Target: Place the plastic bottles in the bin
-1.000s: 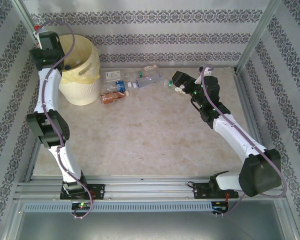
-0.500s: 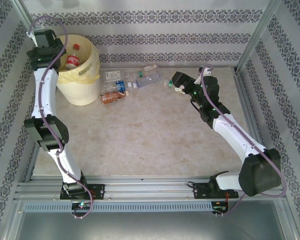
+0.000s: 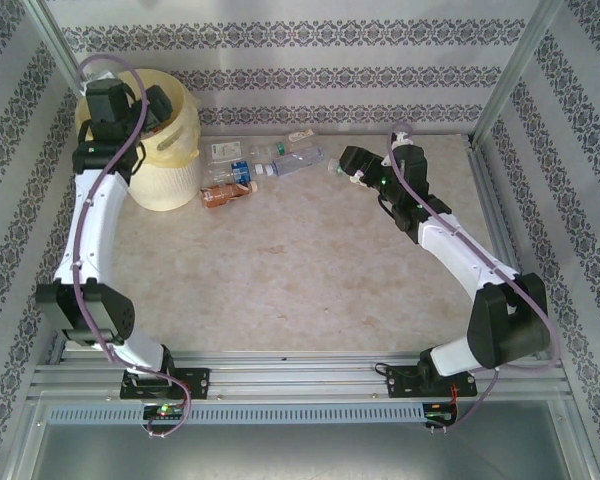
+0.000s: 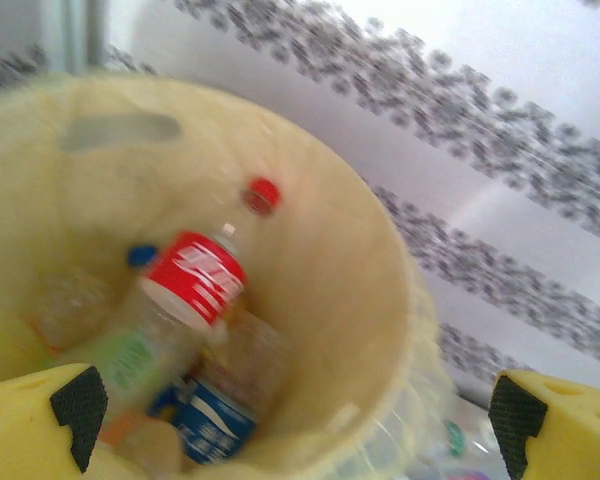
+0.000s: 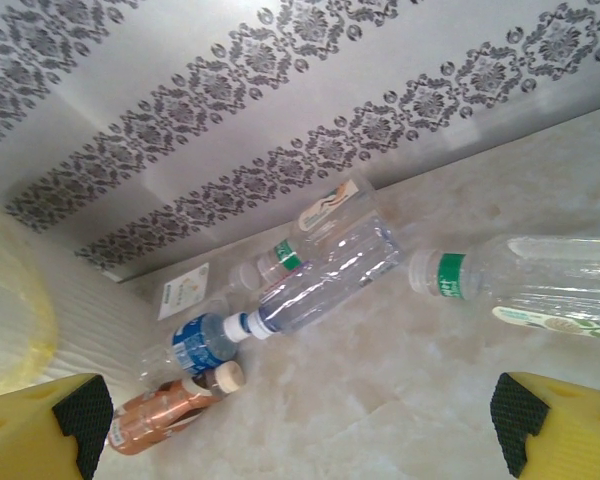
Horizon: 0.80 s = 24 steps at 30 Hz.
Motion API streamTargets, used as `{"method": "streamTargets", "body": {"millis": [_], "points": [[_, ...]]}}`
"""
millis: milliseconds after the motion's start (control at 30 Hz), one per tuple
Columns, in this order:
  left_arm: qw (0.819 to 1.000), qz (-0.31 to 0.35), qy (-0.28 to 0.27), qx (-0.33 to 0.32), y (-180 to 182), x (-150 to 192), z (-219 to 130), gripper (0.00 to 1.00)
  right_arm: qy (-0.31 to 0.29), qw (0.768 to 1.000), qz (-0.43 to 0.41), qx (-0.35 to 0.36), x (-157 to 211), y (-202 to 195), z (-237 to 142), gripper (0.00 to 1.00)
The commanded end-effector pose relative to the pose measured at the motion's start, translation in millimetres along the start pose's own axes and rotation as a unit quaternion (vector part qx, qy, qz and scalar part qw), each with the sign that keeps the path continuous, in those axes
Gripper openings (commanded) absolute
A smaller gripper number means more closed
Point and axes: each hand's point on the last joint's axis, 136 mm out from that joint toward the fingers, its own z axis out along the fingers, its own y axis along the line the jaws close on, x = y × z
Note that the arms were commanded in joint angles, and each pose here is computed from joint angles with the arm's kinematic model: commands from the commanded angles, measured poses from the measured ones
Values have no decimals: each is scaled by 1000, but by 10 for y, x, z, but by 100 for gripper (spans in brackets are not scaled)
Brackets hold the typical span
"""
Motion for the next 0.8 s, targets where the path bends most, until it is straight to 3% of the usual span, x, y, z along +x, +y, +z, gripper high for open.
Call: {"method": "streamTargets", "body": {"millis": [0, 200, 433, 567, 767], "points": [[995, -32, 2, 99, -490, 87, -227, 100, 5, 1000, -9, 1, -84, -45, 91, 98], [986, -30, 49, 158, -934, 596, -394, 100, 46, 999, 5, -3, -37, -188, 294, 98], [968, -37, 111, 220, -1214, 1098, -505, 100, 114, 993, 0, 15, 100, -461, 563, 98], [962, -16, 142, 234, -1187, 1309, -577, 100, 179, 982, -46, 21, 236, -562, 736, 98], [967, 26, 166, 194, -874, 1557, -710, 100, 238, 965, -98, 42, 374, -767, 1038, 98]]}}
